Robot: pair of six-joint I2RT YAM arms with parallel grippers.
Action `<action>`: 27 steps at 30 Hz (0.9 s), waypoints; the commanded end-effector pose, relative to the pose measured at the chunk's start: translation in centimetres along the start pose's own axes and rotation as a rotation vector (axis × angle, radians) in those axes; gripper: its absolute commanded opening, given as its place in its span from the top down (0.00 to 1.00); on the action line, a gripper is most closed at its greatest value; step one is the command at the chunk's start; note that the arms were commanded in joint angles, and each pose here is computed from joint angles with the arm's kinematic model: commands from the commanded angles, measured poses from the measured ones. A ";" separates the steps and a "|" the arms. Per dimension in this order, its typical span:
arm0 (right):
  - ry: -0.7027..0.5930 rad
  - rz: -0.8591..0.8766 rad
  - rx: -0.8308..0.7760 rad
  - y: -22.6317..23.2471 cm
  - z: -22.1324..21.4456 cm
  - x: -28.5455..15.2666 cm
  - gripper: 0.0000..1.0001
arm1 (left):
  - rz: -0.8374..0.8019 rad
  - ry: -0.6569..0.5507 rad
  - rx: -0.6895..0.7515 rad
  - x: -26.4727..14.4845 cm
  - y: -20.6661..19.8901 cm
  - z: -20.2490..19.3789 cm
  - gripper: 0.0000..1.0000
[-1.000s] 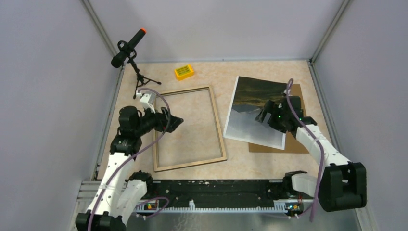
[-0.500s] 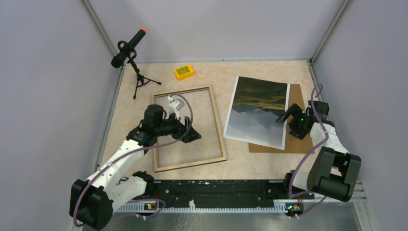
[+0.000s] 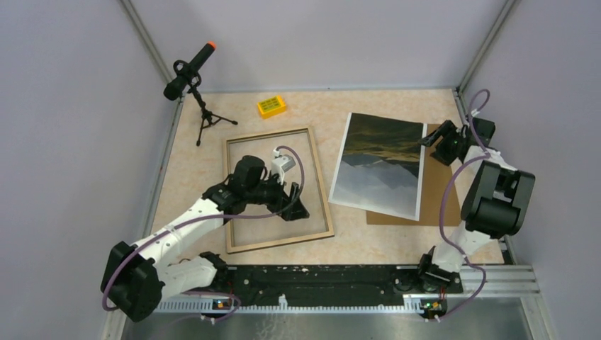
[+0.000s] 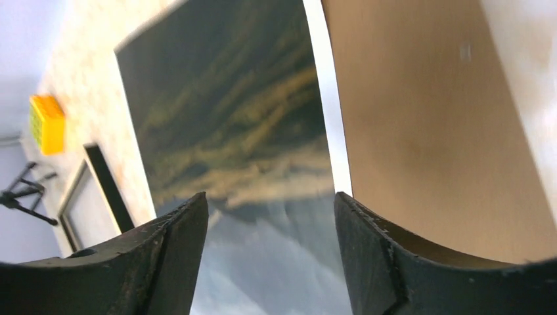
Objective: Put the photo into the frame
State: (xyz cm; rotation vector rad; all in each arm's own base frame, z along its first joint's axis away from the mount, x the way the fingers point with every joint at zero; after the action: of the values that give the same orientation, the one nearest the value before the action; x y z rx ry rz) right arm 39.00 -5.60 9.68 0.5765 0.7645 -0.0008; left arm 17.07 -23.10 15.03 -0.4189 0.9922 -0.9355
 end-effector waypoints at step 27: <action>-0.012 0.393 0.015 -1.3 8.8 12.3 0.55 | -0.014 -0.156 0.157 2.5 -1.9 9.3 0.02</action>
State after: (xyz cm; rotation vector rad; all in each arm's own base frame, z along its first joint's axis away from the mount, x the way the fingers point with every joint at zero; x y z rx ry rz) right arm 53.13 -9.89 6.11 0.7065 0.6547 0.2471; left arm 24.57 -26.49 18.66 -0.3487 0.8183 -0.9206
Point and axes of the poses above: each gripper's point midway between its finger pads, its own x axis out along the fingers, its own y axis along the line the jaws close on, z = x × y, the point moved 2 cm from there along -x, back along the fingers, and after that the axes turned 12 degrees about -x, right-handed, at the moved point
